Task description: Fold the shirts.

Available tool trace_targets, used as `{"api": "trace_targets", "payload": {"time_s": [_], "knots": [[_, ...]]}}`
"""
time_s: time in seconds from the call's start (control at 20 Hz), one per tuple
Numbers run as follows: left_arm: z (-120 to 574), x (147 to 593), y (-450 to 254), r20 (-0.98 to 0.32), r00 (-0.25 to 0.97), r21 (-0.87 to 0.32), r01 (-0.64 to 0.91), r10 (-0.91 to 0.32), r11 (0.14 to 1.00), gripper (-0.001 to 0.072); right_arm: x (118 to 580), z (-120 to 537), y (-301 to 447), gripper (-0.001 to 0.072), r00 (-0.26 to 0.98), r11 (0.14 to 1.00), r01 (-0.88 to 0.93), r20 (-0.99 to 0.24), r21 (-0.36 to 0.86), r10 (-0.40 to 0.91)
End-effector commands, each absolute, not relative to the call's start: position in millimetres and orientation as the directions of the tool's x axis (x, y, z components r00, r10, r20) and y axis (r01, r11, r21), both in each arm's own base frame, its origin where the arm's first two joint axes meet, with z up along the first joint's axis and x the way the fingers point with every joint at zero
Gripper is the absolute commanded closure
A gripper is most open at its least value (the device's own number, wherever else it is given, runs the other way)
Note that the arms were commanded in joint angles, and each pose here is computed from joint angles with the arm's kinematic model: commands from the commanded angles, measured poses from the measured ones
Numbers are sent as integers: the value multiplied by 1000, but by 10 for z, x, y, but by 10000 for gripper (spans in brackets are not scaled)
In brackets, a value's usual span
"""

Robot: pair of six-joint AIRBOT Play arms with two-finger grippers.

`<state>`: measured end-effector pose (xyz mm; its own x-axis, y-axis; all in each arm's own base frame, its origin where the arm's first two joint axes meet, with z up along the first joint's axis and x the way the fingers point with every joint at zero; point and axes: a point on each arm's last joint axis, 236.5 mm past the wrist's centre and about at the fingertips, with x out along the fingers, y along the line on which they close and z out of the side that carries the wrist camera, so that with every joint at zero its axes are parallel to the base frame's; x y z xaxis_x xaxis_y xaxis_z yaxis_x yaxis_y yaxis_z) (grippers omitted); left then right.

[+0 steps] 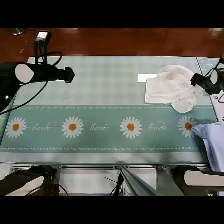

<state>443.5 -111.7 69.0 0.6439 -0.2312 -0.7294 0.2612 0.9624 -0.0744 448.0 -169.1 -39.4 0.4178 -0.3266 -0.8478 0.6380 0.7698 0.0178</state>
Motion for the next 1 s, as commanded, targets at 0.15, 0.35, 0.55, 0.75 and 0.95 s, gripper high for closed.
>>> {"api": "trace_targets", "payload": {"time_s": [0.15, 0.35, 0.55, 0.75, 0.95], "knots": [[412, 4155, -1078, -831, 512, -102, 240, -215, 965, 6, 4656, -812, -1340, 104, 474, 747, 600, -880, 287, -43], [214, 3796, -944, -915, 355, -109, 236, -190, 965, 6, 4799, -648, -845, 654, 505, 814, 434, -852, 387, 136], [147, 3301, -732, -972, 167, -117, 270, -166, 956, 6, 4982, 136, -634, 692, 560, 843, 300, -798, 447, 223], [341, 2918, -1114, -898, 232, -313, 264, -375, 912, 6, 5174, 2030, -395, 692, 821, 897, 79, -539, 434, 188], [447, 2638, -1055, -828, 408, -312, 233, -384, 921, 6, 4701, 3609, 331, 693, 923, 938, -182, -277, 296, 267]]}}
